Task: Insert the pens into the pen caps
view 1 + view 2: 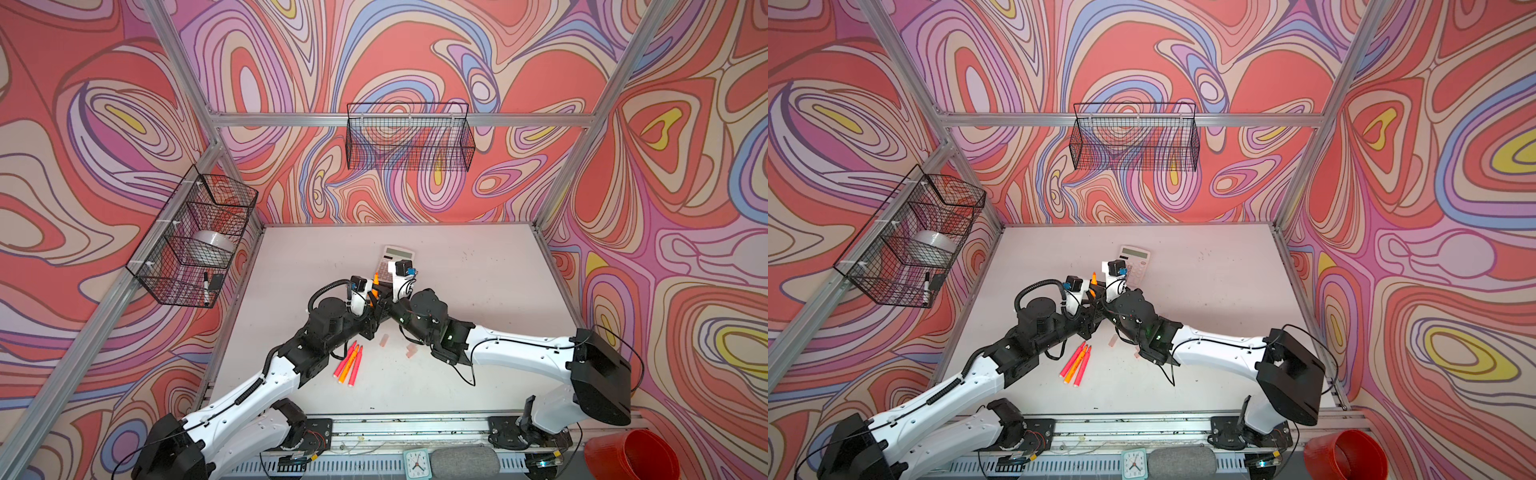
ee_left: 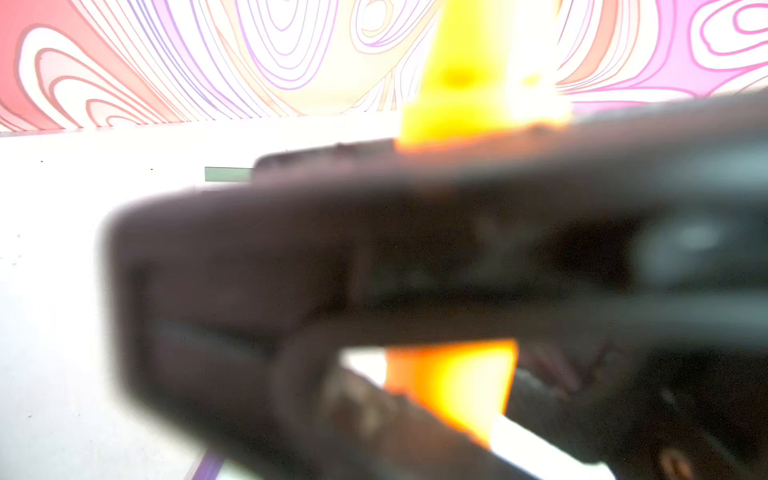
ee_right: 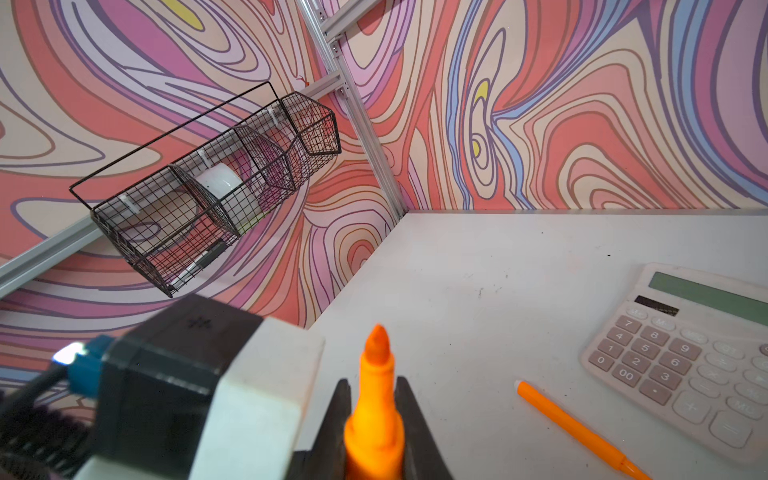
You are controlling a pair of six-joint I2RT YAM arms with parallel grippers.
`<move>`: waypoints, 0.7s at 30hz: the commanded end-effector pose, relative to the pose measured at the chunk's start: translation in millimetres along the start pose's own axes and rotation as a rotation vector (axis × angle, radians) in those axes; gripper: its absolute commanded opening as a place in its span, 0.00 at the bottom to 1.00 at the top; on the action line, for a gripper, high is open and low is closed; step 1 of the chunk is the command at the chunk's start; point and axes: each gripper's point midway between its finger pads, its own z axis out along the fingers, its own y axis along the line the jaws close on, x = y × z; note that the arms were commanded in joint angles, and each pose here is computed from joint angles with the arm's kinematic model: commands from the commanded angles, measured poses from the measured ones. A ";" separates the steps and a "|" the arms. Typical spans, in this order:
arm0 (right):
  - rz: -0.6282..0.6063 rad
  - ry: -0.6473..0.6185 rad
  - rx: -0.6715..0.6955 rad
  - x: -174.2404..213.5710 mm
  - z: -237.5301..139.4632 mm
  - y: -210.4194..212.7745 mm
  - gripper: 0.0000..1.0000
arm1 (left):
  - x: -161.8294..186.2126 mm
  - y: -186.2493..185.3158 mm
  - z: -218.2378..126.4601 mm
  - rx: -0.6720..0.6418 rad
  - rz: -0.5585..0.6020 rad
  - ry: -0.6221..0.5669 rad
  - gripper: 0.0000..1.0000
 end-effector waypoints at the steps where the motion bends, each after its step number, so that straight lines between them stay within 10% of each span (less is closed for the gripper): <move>1: -0.064 0.122 0.004 42.5 -5.0 -7.1 0.00 | -53.7 -33.9 -16.7 0.142 0.026 -0.206 0.35; 10: -0.063 0.112 -0.002 38.2 -10.2 -10.1 0.00 | -53.2 -39.4 -18.4 0.177 0.034 -0.210 0.46; 21: -0.127 0.109 -0.068 40.0 -16.8 -2.3 0.00 | -57.7 -42.0 -25.5 0.189 0.038 -0.241 0.37</move>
